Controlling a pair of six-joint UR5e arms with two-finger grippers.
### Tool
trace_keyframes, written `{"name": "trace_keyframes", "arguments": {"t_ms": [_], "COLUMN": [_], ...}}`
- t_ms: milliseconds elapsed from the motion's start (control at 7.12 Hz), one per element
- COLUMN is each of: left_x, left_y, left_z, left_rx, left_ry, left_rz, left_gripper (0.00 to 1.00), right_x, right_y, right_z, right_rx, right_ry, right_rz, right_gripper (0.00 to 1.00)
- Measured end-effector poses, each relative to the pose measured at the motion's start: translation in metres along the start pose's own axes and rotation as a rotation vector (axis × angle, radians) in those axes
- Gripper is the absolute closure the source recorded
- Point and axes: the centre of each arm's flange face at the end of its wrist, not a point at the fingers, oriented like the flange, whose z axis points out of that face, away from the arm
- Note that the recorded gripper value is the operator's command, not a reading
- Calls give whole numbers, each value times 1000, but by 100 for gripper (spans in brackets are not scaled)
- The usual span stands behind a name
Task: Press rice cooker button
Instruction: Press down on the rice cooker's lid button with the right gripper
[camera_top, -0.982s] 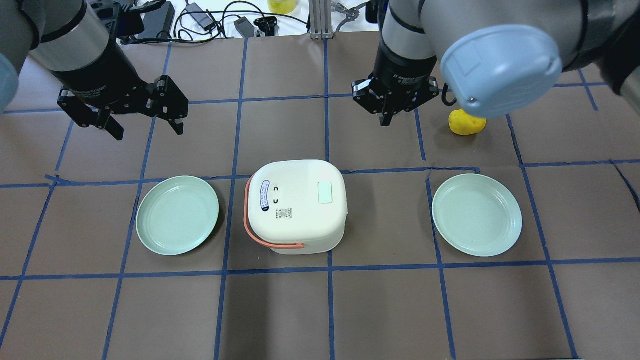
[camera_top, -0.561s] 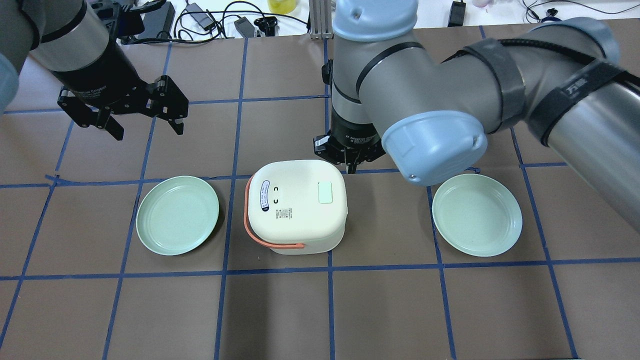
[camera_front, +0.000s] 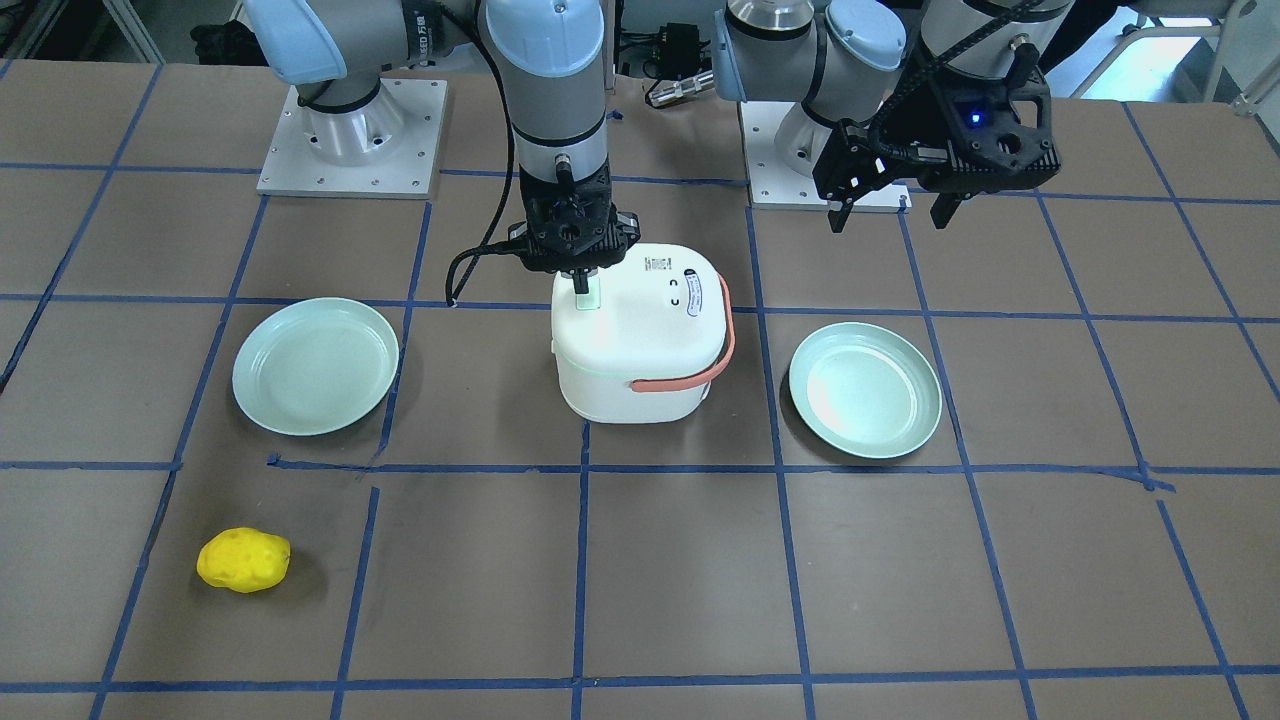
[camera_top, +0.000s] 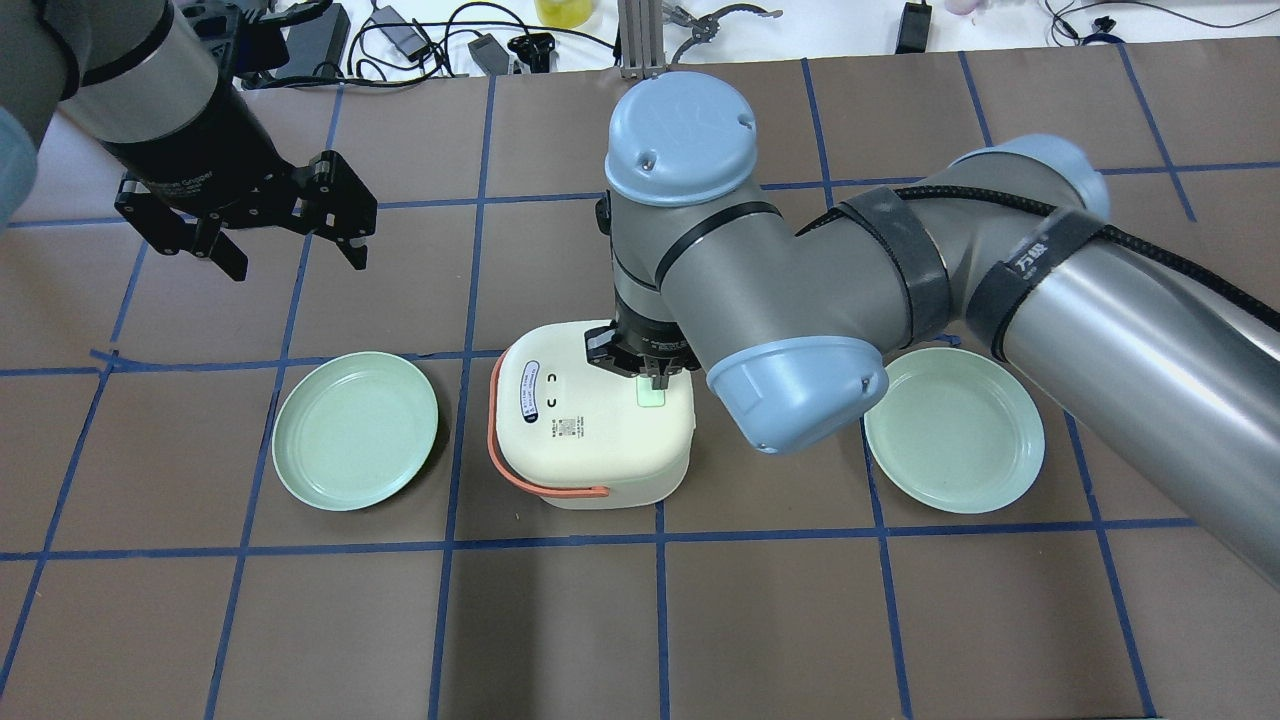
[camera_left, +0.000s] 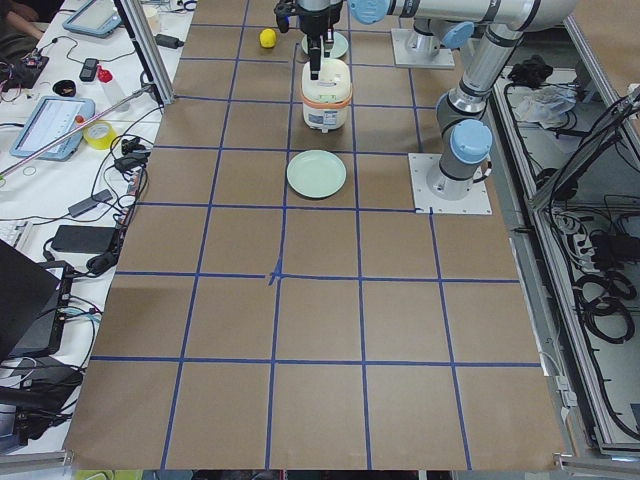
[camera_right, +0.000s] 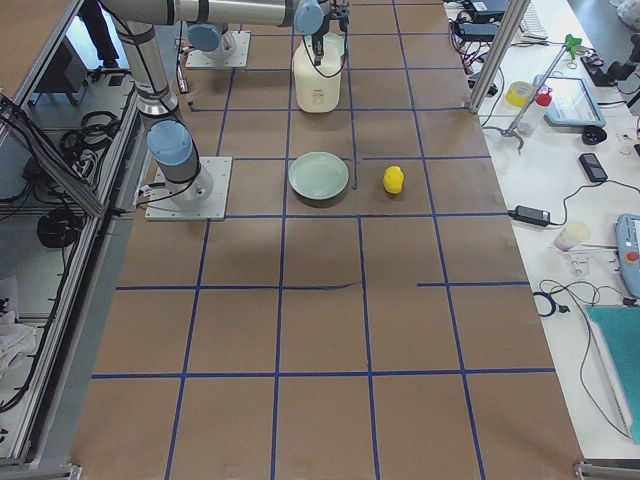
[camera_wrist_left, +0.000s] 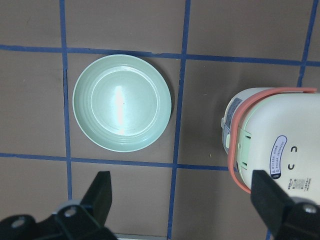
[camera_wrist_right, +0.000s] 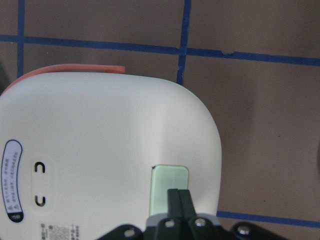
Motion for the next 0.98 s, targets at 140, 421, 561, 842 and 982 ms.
{"name": "trace_keyframes", "arguments": {"t_ms": [140,421,561,842,982], "left_x": [0,0,0,0,0], "left_y": [0,0,0,0,0], "left_z": [0,0,0,0,0], "left_rx": [0,0,0,0,0], "left_ry": [0,0,0,0,0], "left_rz": [0,0,0,0,0], "left_gripper": [0,0,0,0,0], "right_x": [-1,-1,0,0,0], "right_y": [-2,-2,-3,-3,-3], "right_z": [1,5,8,10,10], "right_rx": [13,17,12,8,8], "right_ry": [-2,4,10,14,16], "right_rz": [2,1,0,0,-1], "right_gripper": [100,100,100,100,100]}}
